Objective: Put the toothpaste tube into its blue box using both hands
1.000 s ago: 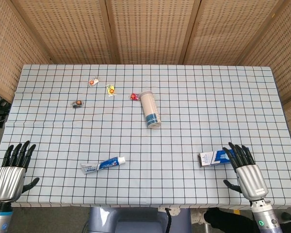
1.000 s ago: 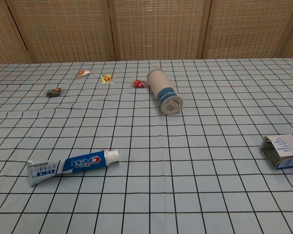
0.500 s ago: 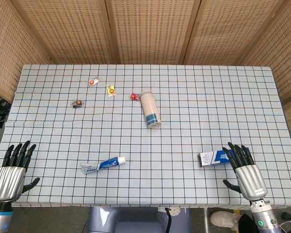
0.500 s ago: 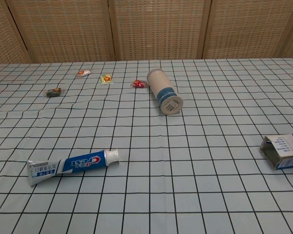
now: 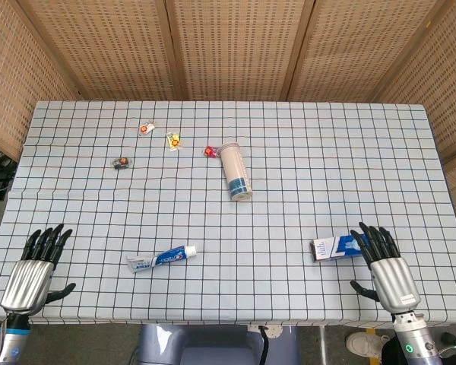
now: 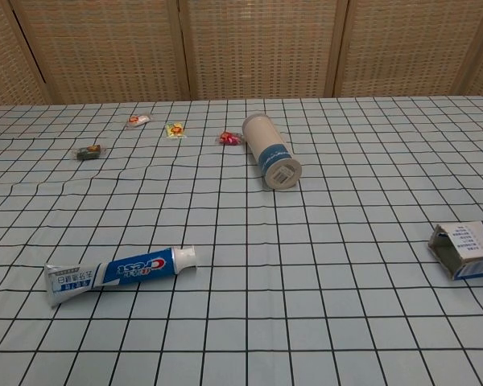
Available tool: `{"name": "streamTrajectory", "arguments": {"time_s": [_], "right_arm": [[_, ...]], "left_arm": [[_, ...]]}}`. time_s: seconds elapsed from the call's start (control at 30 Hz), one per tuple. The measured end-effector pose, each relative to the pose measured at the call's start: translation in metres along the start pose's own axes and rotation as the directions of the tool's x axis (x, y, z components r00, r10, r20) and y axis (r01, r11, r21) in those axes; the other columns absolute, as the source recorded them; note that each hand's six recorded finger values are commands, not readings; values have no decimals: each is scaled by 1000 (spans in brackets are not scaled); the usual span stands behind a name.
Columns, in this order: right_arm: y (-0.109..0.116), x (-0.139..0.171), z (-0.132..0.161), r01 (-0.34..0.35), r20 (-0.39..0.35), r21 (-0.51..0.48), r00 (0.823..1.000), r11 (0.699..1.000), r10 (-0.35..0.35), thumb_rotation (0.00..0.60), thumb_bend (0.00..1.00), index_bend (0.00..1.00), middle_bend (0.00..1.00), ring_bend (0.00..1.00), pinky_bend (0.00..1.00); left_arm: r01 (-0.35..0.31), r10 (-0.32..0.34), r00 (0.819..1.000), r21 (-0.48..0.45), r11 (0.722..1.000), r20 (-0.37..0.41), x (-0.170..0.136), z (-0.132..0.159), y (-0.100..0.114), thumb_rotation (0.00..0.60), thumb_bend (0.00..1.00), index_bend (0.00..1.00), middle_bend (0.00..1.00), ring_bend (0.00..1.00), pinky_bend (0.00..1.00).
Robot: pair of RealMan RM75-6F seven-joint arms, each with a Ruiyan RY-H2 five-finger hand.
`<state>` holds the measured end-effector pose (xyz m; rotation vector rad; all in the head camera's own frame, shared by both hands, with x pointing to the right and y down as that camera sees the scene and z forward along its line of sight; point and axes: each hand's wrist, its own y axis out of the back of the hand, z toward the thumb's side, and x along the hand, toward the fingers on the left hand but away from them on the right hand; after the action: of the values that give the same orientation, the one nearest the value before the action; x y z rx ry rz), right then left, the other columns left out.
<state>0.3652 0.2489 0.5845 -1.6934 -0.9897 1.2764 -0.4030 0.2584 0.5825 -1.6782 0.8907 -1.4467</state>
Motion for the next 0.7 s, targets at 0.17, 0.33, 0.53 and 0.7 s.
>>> {"name": "streamTrajectory", "arguments": {"time_s": [0.17, 0.33, 0.53, 0.7], "right_arm": [[1, 0, -1, 1, 3, -5, 1000, 1000, -1, 600, 155, 84, 0, 0, 0], [1, -1, -1, 2, 1, -9, 1000, 1000, -2, 600, 154, 86, 0, 0, 0], [2, 0, -1, 3, -1, -12, 1000, 1000, -3, 600, 155, 87, 0, 0, 0], [3, -1, -1, 5, 1, -16, 1000, 1000, -5, 600, 155, 88, 0, 0, 0]], "left_arm": [[69, -68, 998, -41, 997, 17, 13, 14, -10, 600, 141, 96, 0, 0, 0], [63, -63, 998, -15, 998, 18, 27, 35, -16, 600, 170, 187, 0, 0, 0], [77, -77, 997, -44, 996, 0, 48, 67, -33, 600, 171, 284, 0, 0, 4], [98, -98, 995, -53, 994, 7, 61, 89, -45, 600, 171, 306, 0, 0, 3]]}}
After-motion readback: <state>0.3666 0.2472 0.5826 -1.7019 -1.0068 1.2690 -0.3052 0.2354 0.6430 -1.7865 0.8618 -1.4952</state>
